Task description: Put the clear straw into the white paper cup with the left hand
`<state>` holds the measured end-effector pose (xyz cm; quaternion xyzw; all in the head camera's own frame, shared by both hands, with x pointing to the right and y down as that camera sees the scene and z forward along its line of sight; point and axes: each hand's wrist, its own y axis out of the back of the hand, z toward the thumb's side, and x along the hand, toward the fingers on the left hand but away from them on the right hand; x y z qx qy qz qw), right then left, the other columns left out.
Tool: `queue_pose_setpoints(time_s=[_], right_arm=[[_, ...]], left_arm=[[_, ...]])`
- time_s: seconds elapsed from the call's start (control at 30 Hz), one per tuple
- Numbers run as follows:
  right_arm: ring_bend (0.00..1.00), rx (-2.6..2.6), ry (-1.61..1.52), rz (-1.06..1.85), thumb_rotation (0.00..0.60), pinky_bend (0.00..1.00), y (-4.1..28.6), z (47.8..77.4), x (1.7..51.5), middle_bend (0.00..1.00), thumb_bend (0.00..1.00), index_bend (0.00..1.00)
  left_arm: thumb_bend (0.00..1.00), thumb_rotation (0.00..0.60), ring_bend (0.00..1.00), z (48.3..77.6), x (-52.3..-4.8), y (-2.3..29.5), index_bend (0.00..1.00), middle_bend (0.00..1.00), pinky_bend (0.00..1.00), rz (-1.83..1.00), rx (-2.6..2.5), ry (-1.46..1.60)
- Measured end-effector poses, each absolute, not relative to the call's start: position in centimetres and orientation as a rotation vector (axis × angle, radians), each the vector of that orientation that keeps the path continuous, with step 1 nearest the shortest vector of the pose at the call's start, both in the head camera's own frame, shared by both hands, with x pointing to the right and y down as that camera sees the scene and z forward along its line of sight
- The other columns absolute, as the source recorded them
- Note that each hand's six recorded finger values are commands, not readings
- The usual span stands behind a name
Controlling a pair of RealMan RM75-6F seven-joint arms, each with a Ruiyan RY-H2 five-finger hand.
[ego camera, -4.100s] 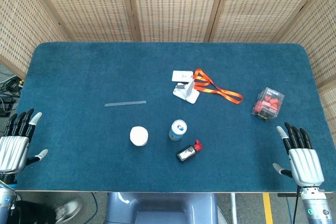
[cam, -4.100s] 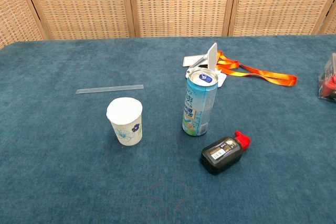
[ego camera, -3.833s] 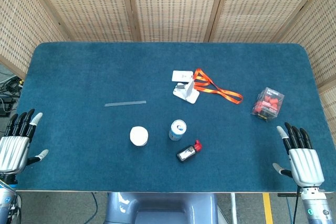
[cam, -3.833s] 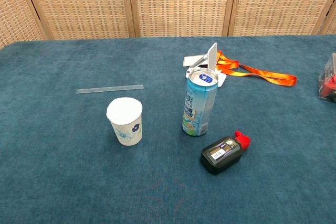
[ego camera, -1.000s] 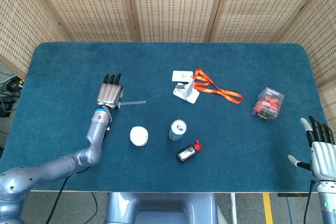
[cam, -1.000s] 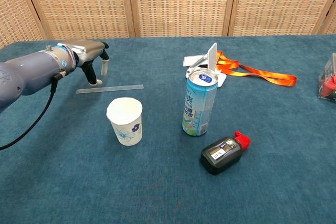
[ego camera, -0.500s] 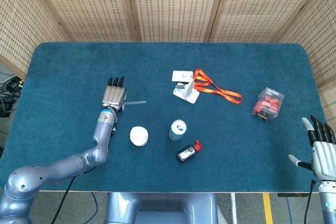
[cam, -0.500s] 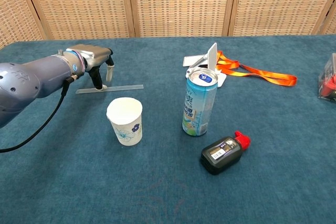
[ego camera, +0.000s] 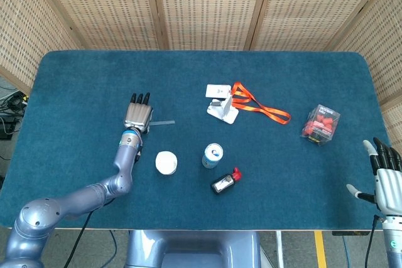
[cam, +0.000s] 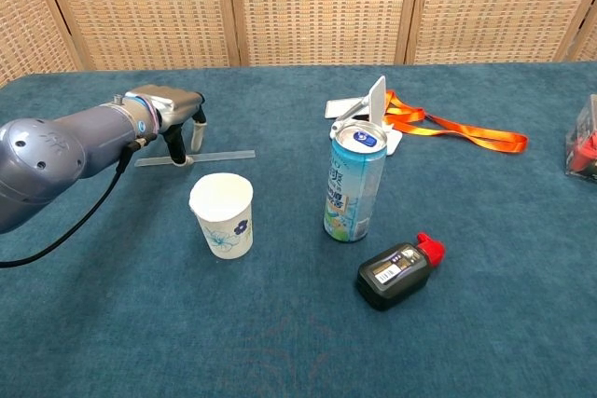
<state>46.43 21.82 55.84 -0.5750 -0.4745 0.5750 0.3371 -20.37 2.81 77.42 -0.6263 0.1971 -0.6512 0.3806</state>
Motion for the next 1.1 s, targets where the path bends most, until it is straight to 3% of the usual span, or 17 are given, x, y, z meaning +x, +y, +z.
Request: queue_pose_setpoints(time_s=[0.47,0.6,0.77,1.1], right_arm=[[0.00,-1.498,-1.241,1.487,0.600,0.00,21.8,55.6,46.3,0.00,0.06,0.04],[0.00,-1.498,-1.243,1.484,0.600,0.00,21.8,55.6,46.3,0.00,0.06,0.04],[0.00,-1.498,-1.244,1.483,0.600,0.00,21.8,55.5,46.3,0.00,0.06,0.04],[0.00,-1.502,-1.247,1.474,0.600,0.00,21.8,55.4,46.2,0.00,0.06,0.05]], left_arm=[[0.34,0.600,0.00,78.2,-20.6,3.3,0.56,0.00,0.00,-1.676,-1.588,0.476],[0.41,0.600,0.00,78.3,-20.6,3.5,0.59,0.00,0.00,-1.677,-1.589,0.469],[0.41,0.600,0.00,78.2,-20.5,3.6,0.59,0.00,0.00,-1.669,-1.590,0.464],[0.41,0.600,0.00,75.8,-20.6,2.5,0.59,0.00,0.00,-1.597,-1.603,0.539]])
